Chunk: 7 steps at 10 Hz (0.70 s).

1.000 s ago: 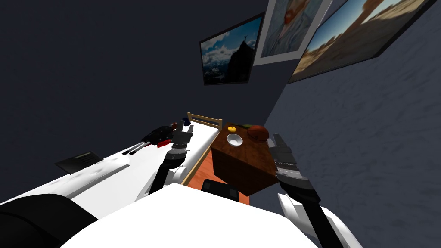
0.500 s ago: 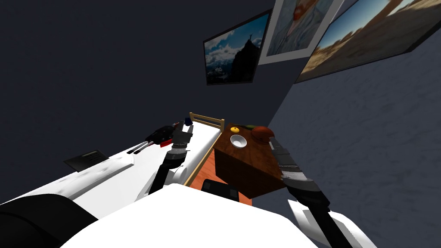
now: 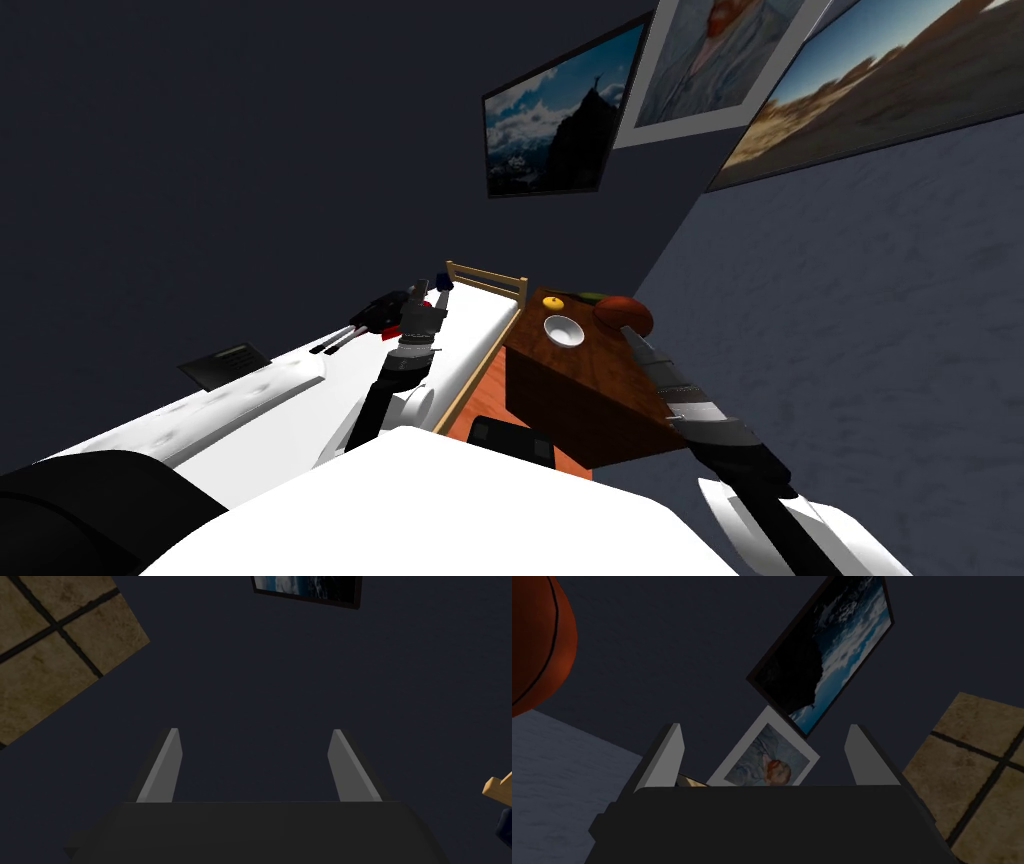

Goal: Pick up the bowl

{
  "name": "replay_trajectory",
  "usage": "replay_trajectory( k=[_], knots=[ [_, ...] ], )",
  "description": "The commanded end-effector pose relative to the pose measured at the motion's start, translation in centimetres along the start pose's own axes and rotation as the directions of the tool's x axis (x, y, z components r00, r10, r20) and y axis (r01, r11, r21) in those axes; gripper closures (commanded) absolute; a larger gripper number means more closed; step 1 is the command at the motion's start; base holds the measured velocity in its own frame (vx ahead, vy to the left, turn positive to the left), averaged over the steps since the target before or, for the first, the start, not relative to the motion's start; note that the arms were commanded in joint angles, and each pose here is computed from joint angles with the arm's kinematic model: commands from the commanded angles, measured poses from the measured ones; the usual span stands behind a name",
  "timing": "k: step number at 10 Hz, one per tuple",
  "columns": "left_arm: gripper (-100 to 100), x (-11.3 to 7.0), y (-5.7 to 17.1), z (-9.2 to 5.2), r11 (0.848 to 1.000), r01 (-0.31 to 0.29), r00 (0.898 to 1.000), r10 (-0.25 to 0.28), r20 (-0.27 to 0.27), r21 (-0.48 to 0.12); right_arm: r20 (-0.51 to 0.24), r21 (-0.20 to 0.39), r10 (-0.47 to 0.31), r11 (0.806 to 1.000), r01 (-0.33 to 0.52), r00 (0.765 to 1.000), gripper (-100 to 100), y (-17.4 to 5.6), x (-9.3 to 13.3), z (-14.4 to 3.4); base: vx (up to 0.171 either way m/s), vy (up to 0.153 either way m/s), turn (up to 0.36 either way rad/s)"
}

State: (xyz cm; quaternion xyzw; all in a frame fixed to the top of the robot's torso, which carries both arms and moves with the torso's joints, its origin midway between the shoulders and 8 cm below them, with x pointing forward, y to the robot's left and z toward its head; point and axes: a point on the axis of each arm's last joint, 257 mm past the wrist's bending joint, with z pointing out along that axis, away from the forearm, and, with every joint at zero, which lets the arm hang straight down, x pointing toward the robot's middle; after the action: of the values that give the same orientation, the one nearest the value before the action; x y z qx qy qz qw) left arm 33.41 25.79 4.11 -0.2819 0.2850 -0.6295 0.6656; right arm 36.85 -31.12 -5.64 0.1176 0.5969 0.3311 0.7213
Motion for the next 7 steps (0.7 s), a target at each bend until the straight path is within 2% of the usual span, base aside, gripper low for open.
replay_trajectory(
  k=[1, 2, 3, 4, 5, 6, 7],
  knots=[
    [0, 0.0, 0.0, 0.0, 1.0, 0.0, 1.0, 0.0, 0.0, 0.0, -0.033, 0.004, -0.048, 0.999, 0.048, 0.998, -100, -0.5, 0.3, -0.1, 0.015, 0.055, 0.039],
    [0, 0.0, 0.0, 0.0, 1.0, 0.0, 1.0, 0.0, 0.0, 0.0, -0.076, 0.029, -0.118, 0.992, 0.121, 0.99, -100, -2.1, 0.6, -0.6, 0.01, 0.064, 0.098],
    [0, 0.0, 0.0, 0.0, 1.0, 0.0, 1.0, 0.0, 0.0, 0.0, -0.087, 0.021, -0.128, 0.991, 0.13, 0.988, -100, -2.0, 0.6, -0.5, 0.005, 0.053, 0.036],
    [0, 0.0, 0.0, 0.0, 1.0, 0.0, 1.0, 0.0, 0.0, 0.0, -0.131, 0.044, -0.195, 0.978, 0.202, 0.972, -100, -3.6, 0.8, -1.1, 0.007, 0.066, 0.074],
    [0, 0.0, 0.0, 0.0, 1.0, 0.0, 1.0, 0.0, 0.0, 0.0, -0.144, 0.033, -0.207, 0.976, 0.213, 0.968, -100, -3.5, 0.9, -1.0, -0.003, 0.062, 0.046],
    [0, 0.0, 0.0, 0.0, 1.0, 0.0, 1.0, 0.0, 0.0, 0.0, -0.19, 0.052, -0.268, 0.958, 0.283, 0.945, -100, -5.2, 0.9, -1.6, 0.001, 0.079, 0.093],
    [0, 0.0, 0.0, 0.0, 1.0, 0.0, 1.0, 0.0, 0.0, 0.0, -0.204, 0.039, -0.283, 0.954, 0.296, 0.937, -100, -5.1, 1.0, -1.5, 0.003, 0.065, 0.051]
  ],
)
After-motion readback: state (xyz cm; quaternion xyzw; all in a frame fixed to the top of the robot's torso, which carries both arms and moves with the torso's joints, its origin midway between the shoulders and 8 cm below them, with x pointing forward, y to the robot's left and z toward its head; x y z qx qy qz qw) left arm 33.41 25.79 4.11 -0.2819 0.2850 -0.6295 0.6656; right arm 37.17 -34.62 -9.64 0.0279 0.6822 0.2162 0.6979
